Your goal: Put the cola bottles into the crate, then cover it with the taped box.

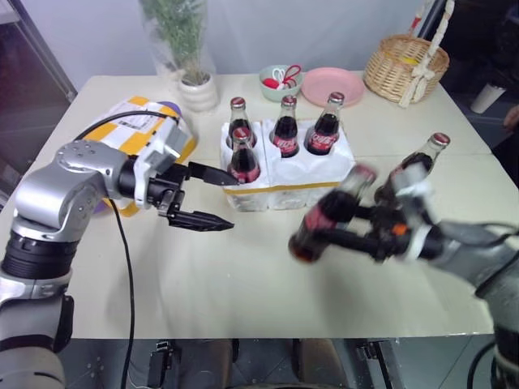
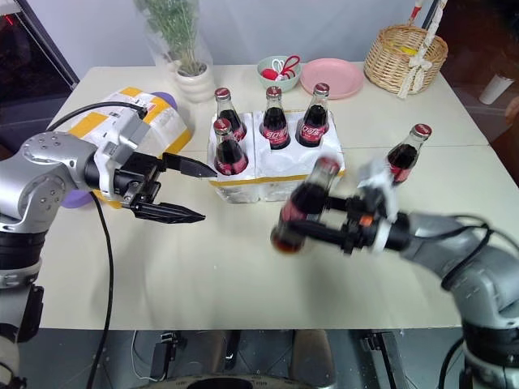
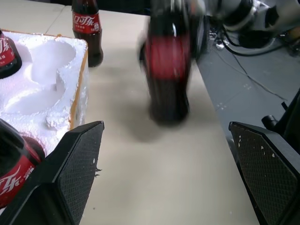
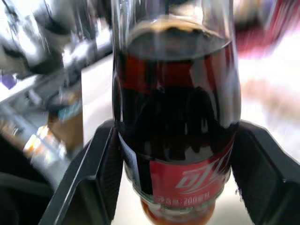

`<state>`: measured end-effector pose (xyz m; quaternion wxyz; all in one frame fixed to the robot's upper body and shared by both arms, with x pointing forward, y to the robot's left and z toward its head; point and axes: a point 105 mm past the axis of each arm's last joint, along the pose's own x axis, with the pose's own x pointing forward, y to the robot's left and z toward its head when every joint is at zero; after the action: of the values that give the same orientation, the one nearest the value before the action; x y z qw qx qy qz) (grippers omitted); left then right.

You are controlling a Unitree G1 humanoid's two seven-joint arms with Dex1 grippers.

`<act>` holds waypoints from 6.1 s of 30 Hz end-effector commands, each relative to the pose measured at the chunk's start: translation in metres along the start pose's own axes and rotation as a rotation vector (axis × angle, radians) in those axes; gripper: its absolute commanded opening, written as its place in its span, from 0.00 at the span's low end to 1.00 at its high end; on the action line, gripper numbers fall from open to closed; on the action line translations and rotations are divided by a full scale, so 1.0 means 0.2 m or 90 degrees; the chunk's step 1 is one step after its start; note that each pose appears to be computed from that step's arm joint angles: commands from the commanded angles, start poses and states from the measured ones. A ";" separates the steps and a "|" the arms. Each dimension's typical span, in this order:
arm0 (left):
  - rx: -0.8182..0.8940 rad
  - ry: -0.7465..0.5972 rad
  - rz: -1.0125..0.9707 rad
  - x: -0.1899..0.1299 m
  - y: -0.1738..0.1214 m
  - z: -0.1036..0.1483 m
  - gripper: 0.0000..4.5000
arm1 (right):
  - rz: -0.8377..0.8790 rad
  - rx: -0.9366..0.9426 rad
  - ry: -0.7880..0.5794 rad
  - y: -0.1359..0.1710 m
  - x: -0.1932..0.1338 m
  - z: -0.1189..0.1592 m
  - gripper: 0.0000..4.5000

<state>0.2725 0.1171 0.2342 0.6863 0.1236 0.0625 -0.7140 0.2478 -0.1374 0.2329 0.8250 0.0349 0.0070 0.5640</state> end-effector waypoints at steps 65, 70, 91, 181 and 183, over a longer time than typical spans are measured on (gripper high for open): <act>0.052 -0.086 0.195 -0.13 0.11 0.11 1.00 | -0.682 -0.037 0.022 -0.54 -0.63 -0.14 0.99; 0.054 -0.087 0.194 -0.12 0.11 0.10 1.00 | -0.660 -0.023 0.012 -0.61 -0.57 -0.17 0.99; 0.047 -0.090 0.221 -0.15 0.13 0.11 1.00 | -0.411 -0.069 -0.248 -0.48 -0.36 0.41 0.62; 0.316 0.730 1.007 -1.03 0.16 -0.94 0.94 | -0.103 -0.188 0.141 -0.11 -0.41 0.53 1.00; 0.314 0.727 1.002 -1.03 0.17 -0.95 0.80 | -0.104 -0.188 0.137 -0.10 -0.41 0.54 1.00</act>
<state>0.3281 0.3637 0.1063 0.7850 0.5921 0.1413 0.1154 0.2504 -0.2271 0.3230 0.8593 -0.1300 0.0380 0.4932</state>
